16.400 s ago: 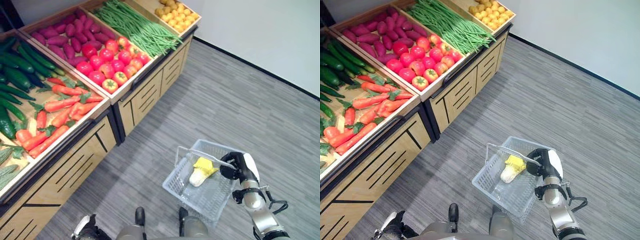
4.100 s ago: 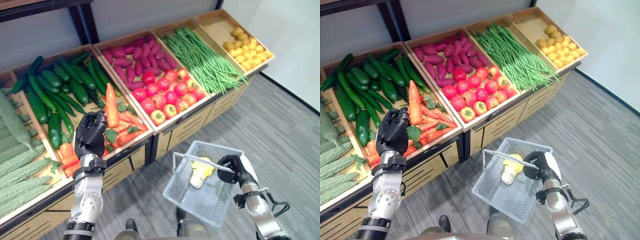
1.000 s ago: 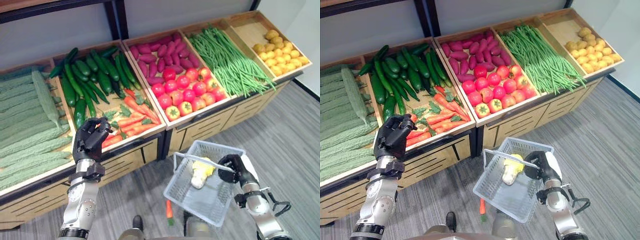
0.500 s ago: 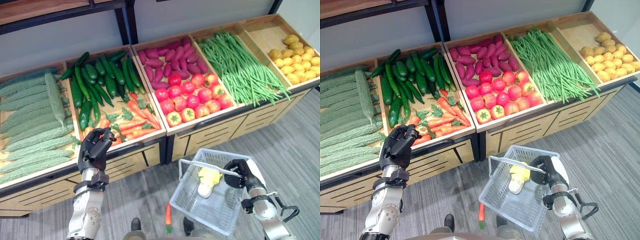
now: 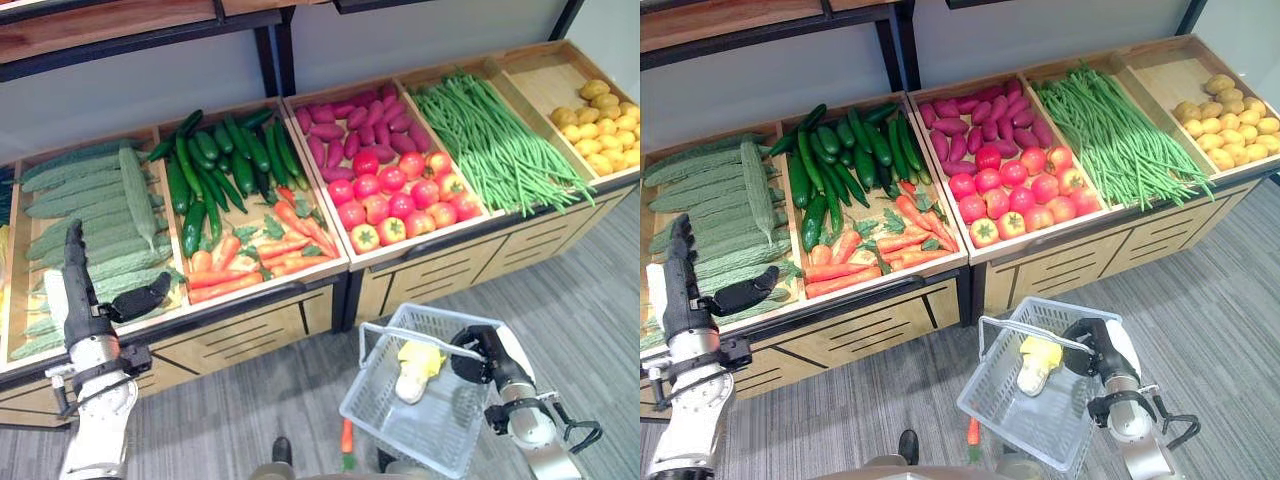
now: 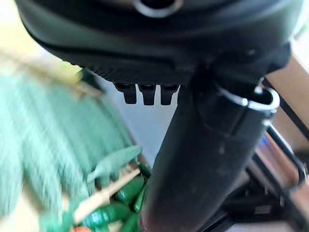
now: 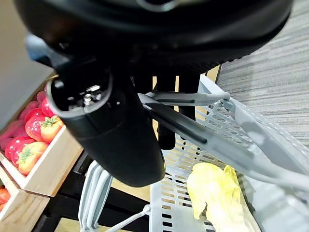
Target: Get the vegetables into the basket
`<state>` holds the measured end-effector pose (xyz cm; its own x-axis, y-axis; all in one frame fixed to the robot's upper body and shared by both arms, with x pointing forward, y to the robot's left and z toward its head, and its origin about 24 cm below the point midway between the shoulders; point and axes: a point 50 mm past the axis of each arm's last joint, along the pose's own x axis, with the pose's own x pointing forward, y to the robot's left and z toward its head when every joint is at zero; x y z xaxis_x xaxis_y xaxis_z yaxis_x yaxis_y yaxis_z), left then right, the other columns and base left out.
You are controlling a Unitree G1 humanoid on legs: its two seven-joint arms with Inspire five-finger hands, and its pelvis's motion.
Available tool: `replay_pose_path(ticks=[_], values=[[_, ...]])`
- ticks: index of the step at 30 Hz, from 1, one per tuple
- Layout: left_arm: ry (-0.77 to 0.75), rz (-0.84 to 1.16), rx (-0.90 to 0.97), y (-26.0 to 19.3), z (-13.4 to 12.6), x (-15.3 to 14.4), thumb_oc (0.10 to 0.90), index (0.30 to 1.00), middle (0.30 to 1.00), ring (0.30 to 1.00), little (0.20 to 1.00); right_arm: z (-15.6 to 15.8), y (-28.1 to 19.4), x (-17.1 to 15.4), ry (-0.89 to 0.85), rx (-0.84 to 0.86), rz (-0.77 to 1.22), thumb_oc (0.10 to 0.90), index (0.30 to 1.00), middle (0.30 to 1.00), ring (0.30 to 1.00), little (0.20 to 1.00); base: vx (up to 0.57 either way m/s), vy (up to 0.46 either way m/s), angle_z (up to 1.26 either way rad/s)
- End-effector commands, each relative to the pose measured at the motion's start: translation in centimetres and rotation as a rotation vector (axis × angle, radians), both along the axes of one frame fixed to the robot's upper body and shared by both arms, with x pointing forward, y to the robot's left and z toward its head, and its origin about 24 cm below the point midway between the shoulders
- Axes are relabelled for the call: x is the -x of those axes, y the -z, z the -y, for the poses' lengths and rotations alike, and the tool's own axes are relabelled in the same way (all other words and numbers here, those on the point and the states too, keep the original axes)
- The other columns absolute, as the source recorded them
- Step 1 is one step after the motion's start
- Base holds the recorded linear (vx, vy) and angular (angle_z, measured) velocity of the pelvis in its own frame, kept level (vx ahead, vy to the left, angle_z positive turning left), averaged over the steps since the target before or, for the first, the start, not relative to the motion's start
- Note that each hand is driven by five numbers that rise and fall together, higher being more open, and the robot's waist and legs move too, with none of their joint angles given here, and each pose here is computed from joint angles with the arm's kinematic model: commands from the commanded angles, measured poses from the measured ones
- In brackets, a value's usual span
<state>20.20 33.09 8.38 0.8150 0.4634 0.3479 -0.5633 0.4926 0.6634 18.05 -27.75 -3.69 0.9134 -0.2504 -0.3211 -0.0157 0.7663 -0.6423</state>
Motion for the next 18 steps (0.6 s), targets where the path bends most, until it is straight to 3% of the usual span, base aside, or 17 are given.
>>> replay_pose_path(ticks=[1,4,7,18], values=[[-0.062,0.103,-0.319,-4.6,-1.4,-2.1,0.900,1.000,1.000,1.000,1.000,-0.9,-6.5,-4.8,-0.103,-0.014,0.381,0.400,0.300,0.300,0.300,0.300,0.01,0.028,-0.12],[-0.097,0.004,-0.523,-5.9,-2.8,-2.9,0.900,1.000,1.000,1.000,1.000,-1.2,-6.8,-5.1,-0.129,-0.016,0.388,0.400,0.300,0.300,0.300,0.300,0.00,0.032,-0.07],[-0.101,-0.061,-0.592,-5.9,-3.3,-3.6,0.900,1.000,1.000,1.000,1.000,-1.6,-6.9,-5.3,-0.150,-0.018,0.391,0.400,0.300,0.300,0.300,0.300,0.00,0.028,-0.09],[-0.050,-0.198,-0.551,-4.5,-3.3,-6.3,0.900,1.000,1.000,1.000,1.000,-2.0,-6.5,-5.6,-0.148,-0.038,0.377,0.400,0.300,0.300,0.300,0.300,0.00,0.021,-0.13]])
